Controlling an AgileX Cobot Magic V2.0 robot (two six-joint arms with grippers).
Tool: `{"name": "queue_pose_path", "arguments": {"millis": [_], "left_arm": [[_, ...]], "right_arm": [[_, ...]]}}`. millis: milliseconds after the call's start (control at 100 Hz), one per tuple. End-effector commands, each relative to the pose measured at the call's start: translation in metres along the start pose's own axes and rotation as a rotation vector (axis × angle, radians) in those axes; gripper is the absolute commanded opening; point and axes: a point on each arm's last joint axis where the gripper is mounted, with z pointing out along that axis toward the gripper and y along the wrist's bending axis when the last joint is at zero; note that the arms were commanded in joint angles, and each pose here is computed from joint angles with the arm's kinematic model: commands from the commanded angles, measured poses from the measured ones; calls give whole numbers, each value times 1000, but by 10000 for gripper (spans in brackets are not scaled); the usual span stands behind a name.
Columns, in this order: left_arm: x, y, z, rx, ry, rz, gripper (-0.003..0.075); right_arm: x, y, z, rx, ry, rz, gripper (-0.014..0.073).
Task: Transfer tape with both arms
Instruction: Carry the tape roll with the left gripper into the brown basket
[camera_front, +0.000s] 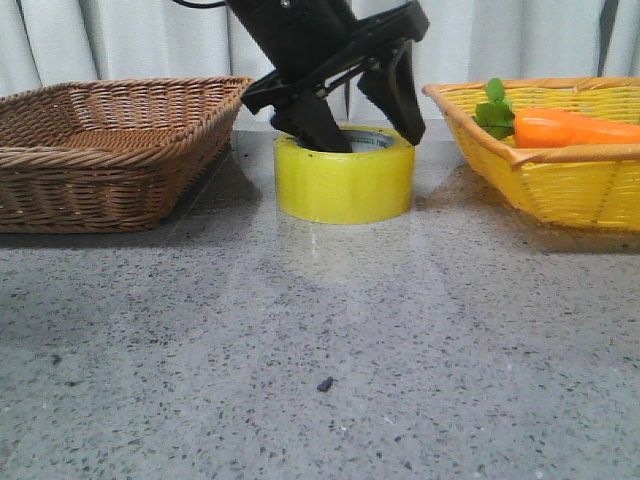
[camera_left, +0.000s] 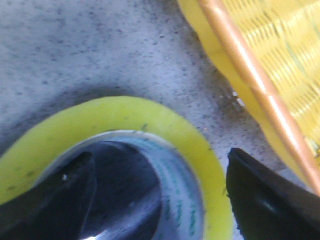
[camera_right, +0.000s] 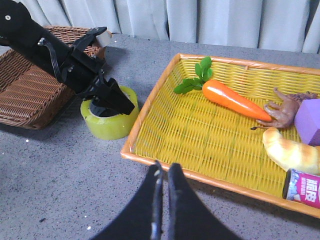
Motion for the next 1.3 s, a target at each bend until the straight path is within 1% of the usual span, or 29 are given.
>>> {"name": "queue_pose_path", "arguments": {"millis": [0,140,190,210,260,280,290,300,310,330,340,350,360,370,380,390,410,520,640,690,780,860,930,1000,1080,1140,1200,1240,1290], "left_arm": [[-9,-25,-21,59,-83,10,492],[-9,-29,-16,38,-92,41,490],[-8,-27,-12,31,-84,42,469],[-8,-26,-12,31,-80,41,449],[-7,-26,-10,32,-70,40,368],[-7,-25,-10,31,-70,38,318],[-7,-25,-10,31,-70,38,281],[-8,-24,-11,30,-71,37,262],[-7,-24,-11,31,-69,37,220],[-9,-25,-12,33,-75,39,176],[-9,-26,-13,33,-78,40,132],[-9,-26,-13,34,-78,41,108],[-11,-27,-15,35,-85,44,62],[-11,-27,-16,35,-87,45,39],[-12,-28,-18,36,-91,47,-6],[-13,-29,-19,37,-97,49,-27],[-15,-31,-23,39,-111,59,-15],[-29,-47,-56,56,-208,100,-21],[-44,-72,-114,62,-364,178,-21],[-47,-79,-141,10,-433,235,-21],[-48,-80,-189,-157,-536,337,-21],[-44,-67,-220,-332,-554,386,-21],[-37,-47,-231,-450,-472,373,-21],[-28,-23,-234,-517,-351,315,-21],[-19,8,-227,-538,-251,228,-21],[-12,34,-212,-539,-183,166,-21],[-4,55,-195,-520,-130,112,-20],[0,66,-186,-498,-121,77,-15],[7,76,-174,-458,-106,32,29]], "right_arm": [[-13,0,1,12,-80,-11,-66],[-13,-1,1,21,-82,-16,-66],[-13,-1,1,25,-83,-19,-66],[-13,-1,1,26,-83,-19,-66],[-13,-1,1,26,-83,-19,-66],[-13,-1,1,26,-83,-19,-66],[-13,-1,1,26,-83,-19,-66],[-13,-1,1,26,-83,-19,-66],[-13,-1,1,26,-83,-19,-66],[-13,-1,1,26,-83,-19,-66],[-13,-1,1,26,-81,-19,-66],[-13,-1,1,26,-81,-19,-66],[-13,-1,1,26,-81,-19,-66],[-13,-1,1,26,-81,-19,-66],[-13,-1,1,26,-81,-19,-66],[-13,-1,1,26,-81,-19,-66],[-13,-1,1,26,-81,-19,-66],[-13,-1,1,28,-84,-20,-66],[-13,-1,1,29,-84,-21,-66],[-13,-1,1,29,-84,-21,-66],[-13,-1,1,29,-84,-21,-66],[-13,-1,1,29,-84,-21,-66],[-13,-1,1,29,-84,-21,-66],[-13,-1,1,29,-84,-21,-66],[-13,-1,1,29,-84,-21,-66],[-13,-1,1,29,-80,-21,-66],[-12,-2,1,30,-76,-21,-66],[-12,-2,1,31,-73,-20,-66],[-12,-1,1,28,-71,-19,-66]]}}
